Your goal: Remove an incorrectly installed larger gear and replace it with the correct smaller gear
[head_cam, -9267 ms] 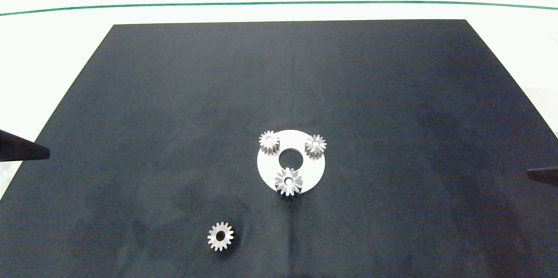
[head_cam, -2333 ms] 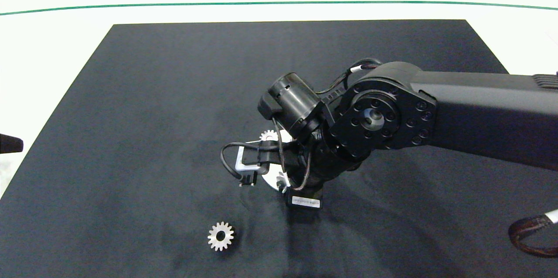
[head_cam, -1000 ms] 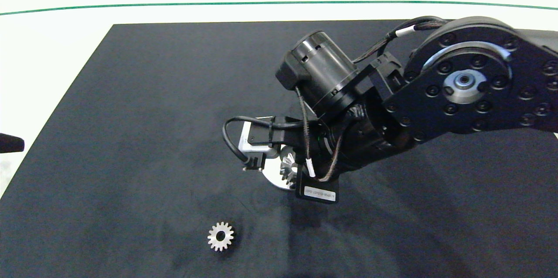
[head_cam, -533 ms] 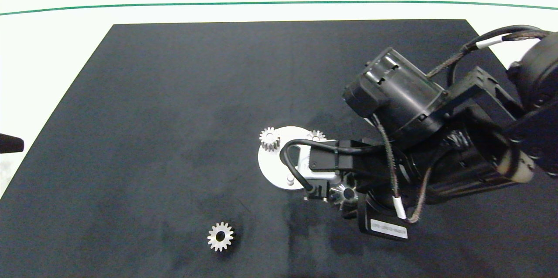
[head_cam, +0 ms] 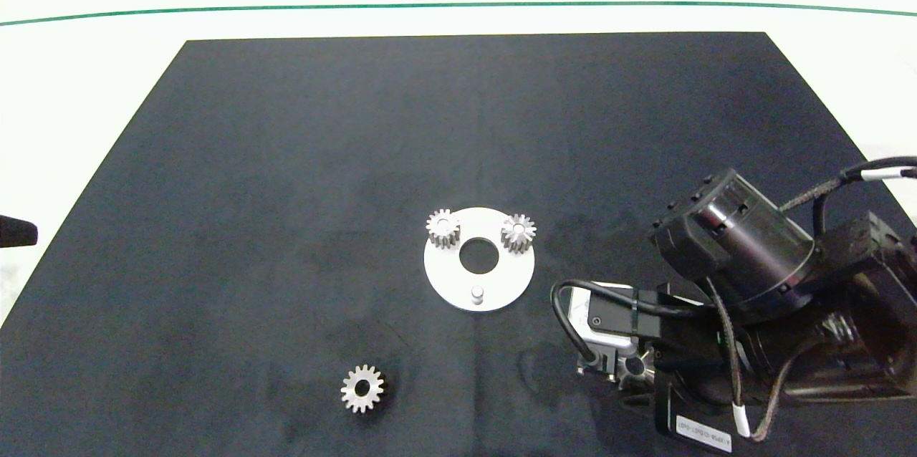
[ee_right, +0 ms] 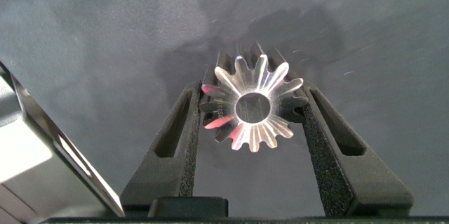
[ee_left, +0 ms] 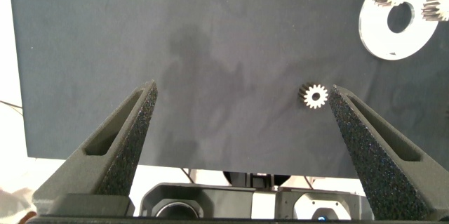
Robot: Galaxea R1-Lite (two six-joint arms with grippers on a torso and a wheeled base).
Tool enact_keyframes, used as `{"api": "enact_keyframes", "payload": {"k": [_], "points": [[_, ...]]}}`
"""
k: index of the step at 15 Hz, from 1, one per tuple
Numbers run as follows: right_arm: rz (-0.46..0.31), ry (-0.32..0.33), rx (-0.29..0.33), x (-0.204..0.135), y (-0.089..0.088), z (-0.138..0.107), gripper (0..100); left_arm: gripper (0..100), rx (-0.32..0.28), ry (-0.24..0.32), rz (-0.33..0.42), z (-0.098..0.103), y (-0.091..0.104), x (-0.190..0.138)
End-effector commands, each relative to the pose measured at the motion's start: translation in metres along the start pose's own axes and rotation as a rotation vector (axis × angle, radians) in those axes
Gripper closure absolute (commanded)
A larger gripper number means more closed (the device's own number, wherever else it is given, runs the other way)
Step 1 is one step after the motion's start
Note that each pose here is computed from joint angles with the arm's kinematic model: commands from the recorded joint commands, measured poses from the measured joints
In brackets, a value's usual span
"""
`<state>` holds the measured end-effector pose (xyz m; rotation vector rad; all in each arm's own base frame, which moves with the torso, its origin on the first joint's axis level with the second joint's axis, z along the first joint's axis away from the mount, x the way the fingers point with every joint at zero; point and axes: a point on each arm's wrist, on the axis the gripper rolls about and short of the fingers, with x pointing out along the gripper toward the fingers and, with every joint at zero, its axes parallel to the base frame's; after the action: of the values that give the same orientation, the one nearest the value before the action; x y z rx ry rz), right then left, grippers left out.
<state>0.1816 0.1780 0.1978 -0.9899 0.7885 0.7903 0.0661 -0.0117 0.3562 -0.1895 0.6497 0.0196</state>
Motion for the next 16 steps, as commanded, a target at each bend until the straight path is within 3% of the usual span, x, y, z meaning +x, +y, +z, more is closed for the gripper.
{"api": "enact_keyframes", "payload": {"k": [1,4,7,16], "points": [[0.016,0.027,0.028,0.008,0.008,-0.013,87,0,-0.002,0.006,0.005,0.0,0.0,0.0],[0.031,0.049,0.024,0.012,0.013,-0.018,87,0,-0.002,0.003,0.004,-0.001,0.0,-0.001],[0.033,0.06,0.067,0.019,0.014,-0.021,87,0,-0.002,0.003,0.004,-0.001,0.0,-0.001],[-0.011,0.027,0.098,0.033,0.014,-0.027,87,0,-0.002,0.0,0.002,-0.001,0.001,-0.002]]}}
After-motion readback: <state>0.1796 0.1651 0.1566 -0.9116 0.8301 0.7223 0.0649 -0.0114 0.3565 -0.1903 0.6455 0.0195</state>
